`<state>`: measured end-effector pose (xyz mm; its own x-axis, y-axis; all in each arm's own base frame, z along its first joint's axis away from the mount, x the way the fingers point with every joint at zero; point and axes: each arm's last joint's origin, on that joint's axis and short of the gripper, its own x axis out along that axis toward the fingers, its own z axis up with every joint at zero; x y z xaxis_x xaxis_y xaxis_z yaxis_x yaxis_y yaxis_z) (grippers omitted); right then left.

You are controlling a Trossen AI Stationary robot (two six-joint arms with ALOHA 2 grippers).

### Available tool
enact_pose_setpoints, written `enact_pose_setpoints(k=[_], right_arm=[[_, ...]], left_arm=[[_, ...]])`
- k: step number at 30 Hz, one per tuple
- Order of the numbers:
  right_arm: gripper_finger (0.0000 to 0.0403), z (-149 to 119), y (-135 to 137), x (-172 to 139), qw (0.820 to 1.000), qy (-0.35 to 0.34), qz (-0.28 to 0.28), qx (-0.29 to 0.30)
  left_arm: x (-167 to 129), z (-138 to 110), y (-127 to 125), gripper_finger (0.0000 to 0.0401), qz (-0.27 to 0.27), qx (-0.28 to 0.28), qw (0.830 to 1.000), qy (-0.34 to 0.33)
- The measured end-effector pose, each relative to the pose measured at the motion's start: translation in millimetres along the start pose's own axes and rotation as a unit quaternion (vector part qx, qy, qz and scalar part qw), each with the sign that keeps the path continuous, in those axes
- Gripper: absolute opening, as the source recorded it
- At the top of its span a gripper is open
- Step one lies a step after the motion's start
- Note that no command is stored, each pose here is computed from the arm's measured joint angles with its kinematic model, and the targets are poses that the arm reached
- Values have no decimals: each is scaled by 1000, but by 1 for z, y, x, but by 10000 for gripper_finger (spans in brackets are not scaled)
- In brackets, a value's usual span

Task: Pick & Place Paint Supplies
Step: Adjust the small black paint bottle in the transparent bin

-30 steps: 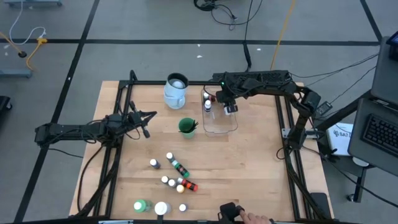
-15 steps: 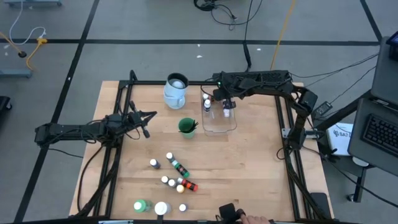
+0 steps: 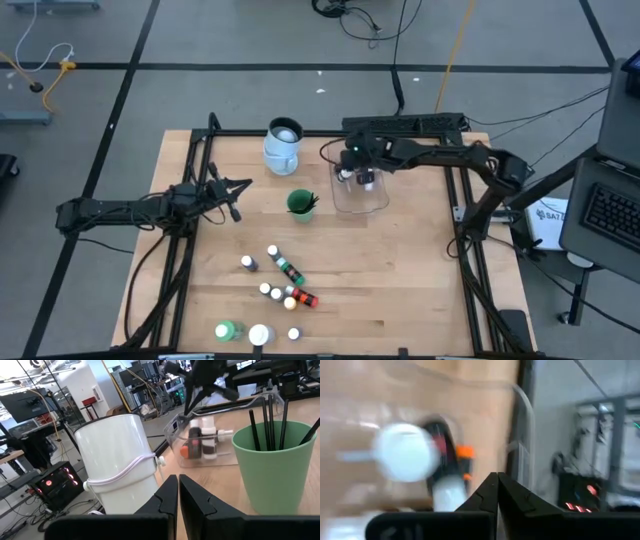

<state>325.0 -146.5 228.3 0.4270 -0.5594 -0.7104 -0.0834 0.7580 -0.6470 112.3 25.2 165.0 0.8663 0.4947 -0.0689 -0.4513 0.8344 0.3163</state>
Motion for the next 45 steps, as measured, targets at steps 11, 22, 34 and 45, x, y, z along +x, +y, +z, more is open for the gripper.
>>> enact_pose_setpoints(k=[11, 22, 34, 45], right_arm=[[1, 12, -7, -74, 991, -109, 3, 73], [0, -9, 5, -107, 914, -333, 196, 124], [0, -72, 38, -102, 805, -496, 233, 226], [0, -99, 71, -91, 764, -568, 208, 225]], left_arm=[[0, 0, 0, 21, 7, 4, 1000, 0], [0, 0, 1, 21, 17, 5, 1000, 4], [0, 0, 1, 21, 16, 6, 1000, 4], [0, 0, 1, 21, 14, 6, 1000, 4]])
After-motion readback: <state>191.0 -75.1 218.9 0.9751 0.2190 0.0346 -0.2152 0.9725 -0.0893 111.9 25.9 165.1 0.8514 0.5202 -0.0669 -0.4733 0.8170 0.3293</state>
